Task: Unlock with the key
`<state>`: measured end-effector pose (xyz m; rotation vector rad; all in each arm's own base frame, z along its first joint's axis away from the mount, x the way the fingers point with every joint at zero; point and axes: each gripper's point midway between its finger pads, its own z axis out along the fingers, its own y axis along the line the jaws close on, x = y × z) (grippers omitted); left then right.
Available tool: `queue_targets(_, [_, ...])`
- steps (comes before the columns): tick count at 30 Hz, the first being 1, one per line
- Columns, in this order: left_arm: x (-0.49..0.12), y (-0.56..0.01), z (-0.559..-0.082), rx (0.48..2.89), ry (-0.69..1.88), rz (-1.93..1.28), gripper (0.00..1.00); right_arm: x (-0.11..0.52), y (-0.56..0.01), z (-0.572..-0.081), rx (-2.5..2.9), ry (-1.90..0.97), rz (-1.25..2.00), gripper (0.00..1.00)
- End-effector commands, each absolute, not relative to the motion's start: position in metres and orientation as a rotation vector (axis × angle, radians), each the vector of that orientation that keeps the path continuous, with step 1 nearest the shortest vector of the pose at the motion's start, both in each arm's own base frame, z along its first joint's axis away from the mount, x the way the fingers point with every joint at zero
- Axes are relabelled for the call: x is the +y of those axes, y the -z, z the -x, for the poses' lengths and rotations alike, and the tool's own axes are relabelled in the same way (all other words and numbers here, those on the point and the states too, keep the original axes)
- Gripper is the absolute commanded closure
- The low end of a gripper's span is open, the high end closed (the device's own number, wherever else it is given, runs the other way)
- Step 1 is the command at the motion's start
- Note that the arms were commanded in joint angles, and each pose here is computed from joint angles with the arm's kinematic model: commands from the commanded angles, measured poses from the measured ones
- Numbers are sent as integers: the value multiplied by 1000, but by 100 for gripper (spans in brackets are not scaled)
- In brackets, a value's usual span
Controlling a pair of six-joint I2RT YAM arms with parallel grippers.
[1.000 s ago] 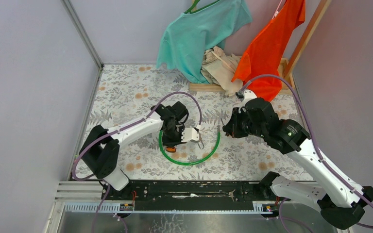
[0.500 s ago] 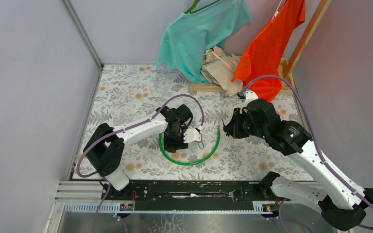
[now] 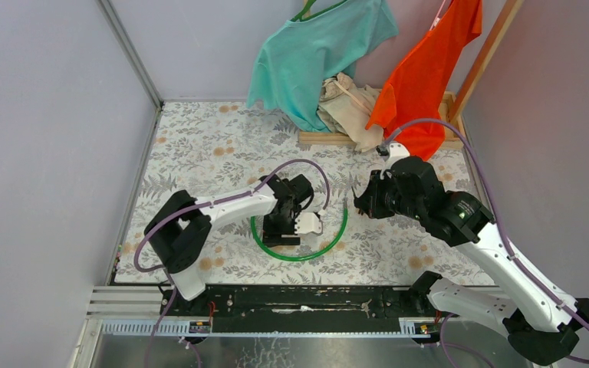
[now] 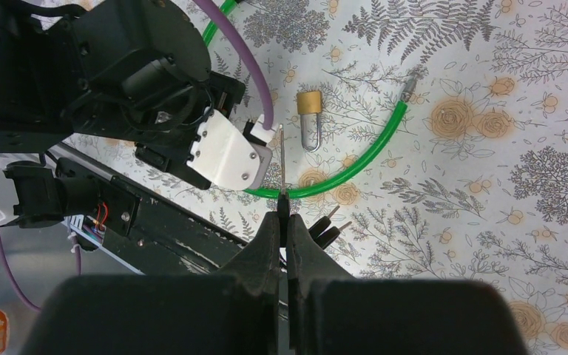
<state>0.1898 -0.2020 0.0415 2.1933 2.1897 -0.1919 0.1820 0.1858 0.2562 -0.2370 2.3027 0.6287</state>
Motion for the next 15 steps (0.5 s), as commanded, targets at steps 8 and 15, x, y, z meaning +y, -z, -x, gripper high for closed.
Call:
queue_targets(8, [-206,-28,-207,2137,-104,-2259,27,186,-264,-183,2260,-647,229,100])
queue_targets(15, [-195,-22,-209,2117,-284,-2362,28,182,-267,-180,2253,-646,225,100])
